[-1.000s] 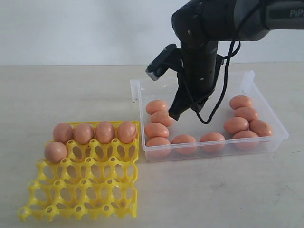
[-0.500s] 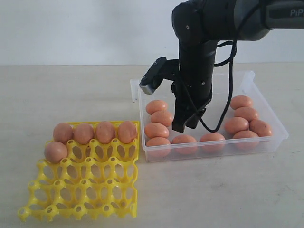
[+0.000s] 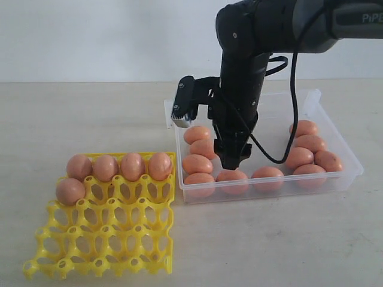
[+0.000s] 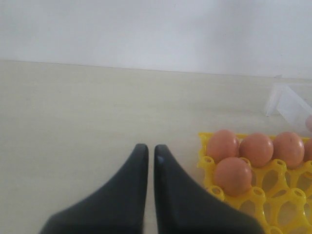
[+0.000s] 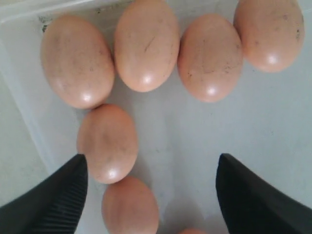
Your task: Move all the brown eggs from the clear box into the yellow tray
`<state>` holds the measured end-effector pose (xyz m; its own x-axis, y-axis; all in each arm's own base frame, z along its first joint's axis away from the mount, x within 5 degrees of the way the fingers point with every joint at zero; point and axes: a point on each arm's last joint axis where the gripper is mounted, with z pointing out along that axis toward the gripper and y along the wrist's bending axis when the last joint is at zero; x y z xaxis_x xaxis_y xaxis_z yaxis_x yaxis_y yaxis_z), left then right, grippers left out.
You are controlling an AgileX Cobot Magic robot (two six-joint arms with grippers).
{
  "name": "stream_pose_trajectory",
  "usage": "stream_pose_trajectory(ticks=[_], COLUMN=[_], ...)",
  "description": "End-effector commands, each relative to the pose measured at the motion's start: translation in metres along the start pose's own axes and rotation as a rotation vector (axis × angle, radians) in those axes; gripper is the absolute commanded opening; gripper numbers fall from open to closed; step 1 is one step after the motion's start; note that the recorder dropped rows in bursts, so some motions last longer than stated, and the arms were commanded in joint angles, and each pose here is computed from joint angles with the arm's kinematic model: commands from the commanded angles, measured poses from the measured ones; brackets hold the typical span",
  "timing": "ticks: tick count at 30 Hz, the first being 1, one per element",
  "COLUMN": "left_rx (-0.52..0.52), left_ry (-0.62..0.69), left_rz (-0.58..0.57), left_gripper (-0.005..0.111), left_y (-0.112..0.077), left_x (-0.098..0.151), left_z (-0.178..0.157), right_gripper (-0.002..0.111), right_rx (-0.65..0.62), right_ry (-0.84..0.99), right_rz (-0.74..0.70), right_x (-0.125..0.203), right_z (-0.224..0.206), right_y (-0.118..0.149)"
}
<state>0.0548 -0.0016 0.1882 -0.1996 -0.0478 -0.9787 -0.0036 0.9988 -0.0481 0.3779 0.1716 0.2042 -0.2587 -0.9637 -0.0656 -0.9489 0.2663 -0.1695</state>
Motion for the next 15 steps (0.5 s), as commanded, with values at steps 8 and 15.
stream_pose_trajectory(ticks=[8,15], left_rx=[0.004,0.004], left_ry=[-0.006,-0.006], left_rz=[0.006,0.006], left_gripper=[0.004,0.004], left_y=[0.000,0.000], left_x=[0.001,0.001], left_z=[0.000,0.000], right_gripper=[0.063,0.063], right_rx=[-0.058,-0.071], right_ry=[0.045,0.053], right_rz=[-0.017,-0.016], right_x=[-0.003,-0.003], right_z=[0.044,0.051], right_y=[0.000,0.001])
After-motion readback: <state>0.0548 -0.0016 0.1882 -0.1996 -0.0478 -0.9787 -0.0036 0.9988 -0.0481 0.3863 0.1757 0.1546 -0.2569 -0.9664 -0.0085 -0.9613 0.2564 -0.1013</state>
